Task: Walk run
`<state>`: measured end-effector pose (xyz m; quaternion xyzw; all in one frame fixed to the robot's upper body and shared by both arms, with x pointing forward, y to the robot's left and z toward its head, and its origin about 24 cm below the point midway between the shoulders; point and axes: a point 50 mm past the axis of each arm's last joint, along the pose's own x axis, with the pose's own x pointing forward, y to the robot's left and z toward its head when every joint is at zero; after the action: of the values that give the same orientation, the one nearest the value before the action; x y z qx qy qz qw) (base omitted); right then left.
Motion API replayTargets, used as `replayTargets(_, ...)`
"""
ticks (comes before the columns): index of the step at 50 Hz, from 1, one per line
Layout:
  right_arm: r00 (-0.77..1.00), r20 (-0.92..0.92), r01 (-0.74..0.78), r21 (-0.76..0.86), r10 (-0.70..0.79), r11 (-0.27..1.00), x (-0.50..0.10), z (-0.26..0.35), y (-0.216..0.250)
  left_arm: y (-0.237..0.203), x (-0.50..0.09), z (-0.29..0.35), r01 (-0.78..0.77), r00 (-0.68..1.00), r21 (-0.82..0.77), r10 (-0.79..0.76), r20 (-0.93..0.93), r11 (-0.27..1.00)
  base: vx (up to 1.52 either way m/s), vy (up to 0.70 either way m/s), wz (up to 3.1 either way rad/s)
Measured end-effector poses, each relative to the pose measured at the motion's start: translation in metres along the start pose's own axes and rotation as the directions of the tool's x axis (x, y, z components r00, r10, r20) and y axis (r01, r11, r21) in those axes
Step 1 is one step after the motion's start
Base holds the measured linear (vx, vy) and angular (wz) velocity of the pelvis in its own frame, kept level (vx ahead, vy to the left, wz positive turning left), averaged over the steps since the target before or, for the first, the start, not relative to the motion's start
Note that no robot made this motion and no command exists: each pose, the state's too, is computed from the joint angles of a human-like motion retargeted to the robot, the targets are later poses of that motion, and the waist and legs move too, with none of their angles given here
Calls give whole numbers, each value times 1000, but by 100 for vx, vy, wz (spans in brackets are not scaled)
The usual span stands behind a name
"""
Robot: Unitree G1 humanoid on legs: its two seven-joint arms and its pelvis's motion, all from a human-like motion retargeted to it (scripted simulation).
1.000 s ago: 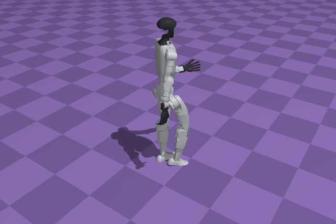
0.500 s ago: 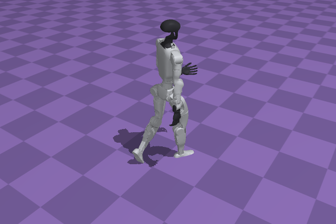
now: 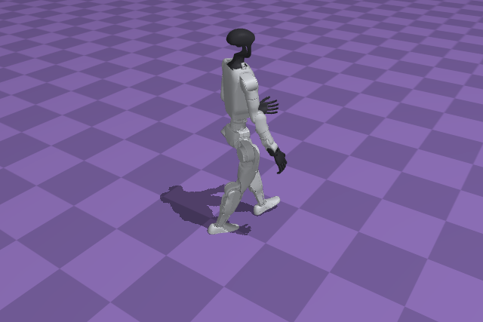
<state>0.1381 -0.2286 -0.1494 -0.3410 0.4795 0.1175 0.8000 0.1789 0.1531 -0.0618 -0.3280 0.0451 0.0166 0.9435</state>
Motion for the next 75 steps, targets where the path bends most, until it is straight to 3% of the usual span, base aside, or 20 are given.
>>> replayTargets(7, 911, -367, -218, -42, 188, 975, -42, -88, 74, 14, -11, 4, -43, 999, 27, 43, 6, 999, 88, -5, -65)
replayTargets(15, 780, -521, -288, 193, 347, 938, -92, -142, 118, 16, 11, 30, 5, 998, 85, -10, 57, 996, 64, -5, -59)
replayTargets(24, 768, -540, -182, 329, 343, 927, -103, -157, 121, 1, 28, 37, 97, 991, 102, -105, 83, 990, 53, -4, 28)
replayTargets(36, 800, -512, -220, 236, 313, 947, -91, -144, 114, -21, 33, 15, 186, 982, 29, -187, 26, 982, 57, -12, 9)
replayTargets(45, 783, -574, -156, 193, 240, 969, -91, -151, 100, -44, 27, -17, 254, 965, -87, -258, -47, 963, 75, -38, 47)
replayTargets(55, 985, -172, -33, 2, 32, 999, -11, -42, 12, -30, 20, -13, 178, 983, -72, -181, -29, 981, 52, -39, -70)
replayTargets(65, 972, 231, 74, -139, -40, 988, 10, 76, -32, -14, 7, -6, 95, 996, -47, -94, 9, 994, 49, -27, -147)
replayTargets(70, 956, 295, 70, -180, -14, 981, 8, 92, -24, -8, 7, 2, 85, 996, -21, -84, 36, 996, 55, -25, -129)
replayTargets(75, 983, 180, -6, -202, 43, 979, 7, 59, 5, 1, 5, 9, 91, 995, 25, -92, 39, 996, 59, -18, -112)
